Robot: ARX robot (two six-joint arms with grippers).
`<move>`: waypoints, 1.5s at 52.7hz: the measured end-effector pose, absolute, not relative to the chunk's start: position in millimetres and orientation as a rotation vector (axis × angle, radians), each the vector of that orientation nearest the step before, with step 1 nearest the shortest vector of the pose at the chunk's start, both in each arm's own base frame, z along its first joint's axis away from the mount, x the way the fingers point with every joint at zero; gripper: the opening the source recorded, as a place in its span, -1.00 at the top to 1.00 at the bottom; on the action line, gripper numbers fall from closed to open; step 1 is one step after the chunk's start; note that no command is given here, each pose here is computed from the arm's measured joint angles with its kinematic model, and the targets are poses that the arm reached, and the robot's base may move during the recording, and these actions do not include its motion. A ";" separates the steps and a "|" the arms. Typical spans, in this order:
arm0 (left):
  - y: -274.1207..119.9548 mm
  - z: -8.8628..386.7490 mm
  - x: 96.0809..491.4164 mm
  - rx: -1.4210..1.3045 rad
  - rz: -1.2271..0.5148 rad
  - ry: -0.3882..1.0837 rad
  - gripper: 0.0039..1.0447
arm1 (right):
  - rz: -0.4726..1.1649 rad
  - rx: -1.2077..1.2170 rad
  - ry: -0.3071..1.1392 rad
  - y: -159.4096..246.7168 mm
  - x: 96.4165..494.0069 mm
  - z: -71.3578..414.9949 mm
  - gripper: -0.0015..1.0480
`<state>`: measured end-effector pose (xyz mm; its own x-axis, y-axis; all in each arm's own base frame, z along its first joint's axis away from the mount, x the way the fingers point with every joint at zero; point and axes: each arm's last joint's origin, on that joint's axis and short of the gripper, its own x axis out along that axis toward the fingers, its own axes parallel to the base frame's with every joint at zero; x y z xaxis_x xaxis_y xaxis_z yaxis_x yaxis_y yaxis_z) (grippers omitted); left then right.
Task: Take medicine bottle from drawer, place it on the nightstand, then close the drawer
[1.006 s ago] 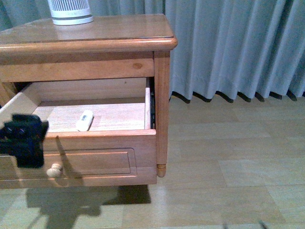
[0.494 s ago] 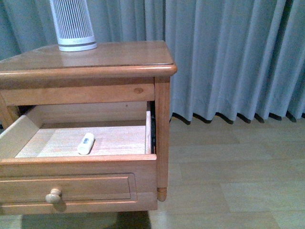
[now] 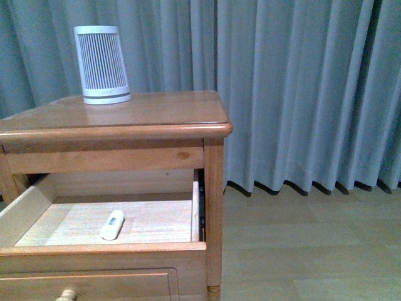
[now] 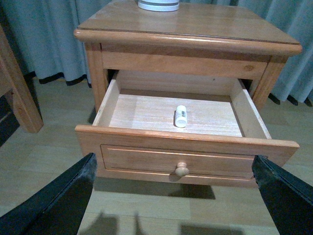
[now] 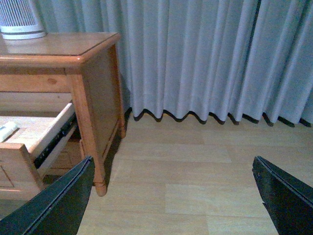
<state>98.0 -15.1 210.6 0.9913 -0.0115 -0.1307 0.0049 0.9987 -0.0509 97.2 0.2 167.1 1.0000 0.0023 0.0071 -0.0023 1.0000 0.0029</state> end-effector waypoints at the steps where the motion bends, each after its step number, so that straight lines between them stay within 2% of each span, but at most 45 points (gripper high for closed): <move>1: -14.9 209.9 98.1 -0.044 -0.006 0.101 -0.79 | 0.002 0.002 -0.007 0.2 97.2 167.1 -0.87; 6: -13.0 203.8 97.4 -0.031 -0.012 0.004 -0.45 | 0.002 0.003 -0.007 0.2 97.2 167.1 -0.87; 28: -0.5 183.2 97.8 -0.012 -0.003 0.005 0.95 | 0.002 0.003 -0.007 0.2 97.2 167.1 -0.87; 48: -0.4 165.8 97.7 -0.009 -0.002 0.004 0.94 | 0.002 0.003 -0.007 0.2 97.2 167.1 -0.87; 66: -0.4 166.1 97.4 -0.009 -0.003 0.000 0.94 | 0.002 0.003 -0.007 0.2 97.2 167.1 -0.87; 76: -0.5 166.1 97.4 -0.008 -0.006 0.000 0.33 | -0.001 0.003 -0.007 0.1 97.2 167.1 -0.87; 79: -0.5 166.1 97.4 -0.008 -0.005 0.000 0.02 | -0.001 0.003 -0.007 0.1 97.2 167.1 -0.87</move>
<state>97.4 -0.5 166.1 1.0000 -0.0053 -0.0002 0.0053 1.0000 -0.0078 97.2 0.1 167.1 1.0000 -0.0011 0.0071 0.0011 1.0000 0.0029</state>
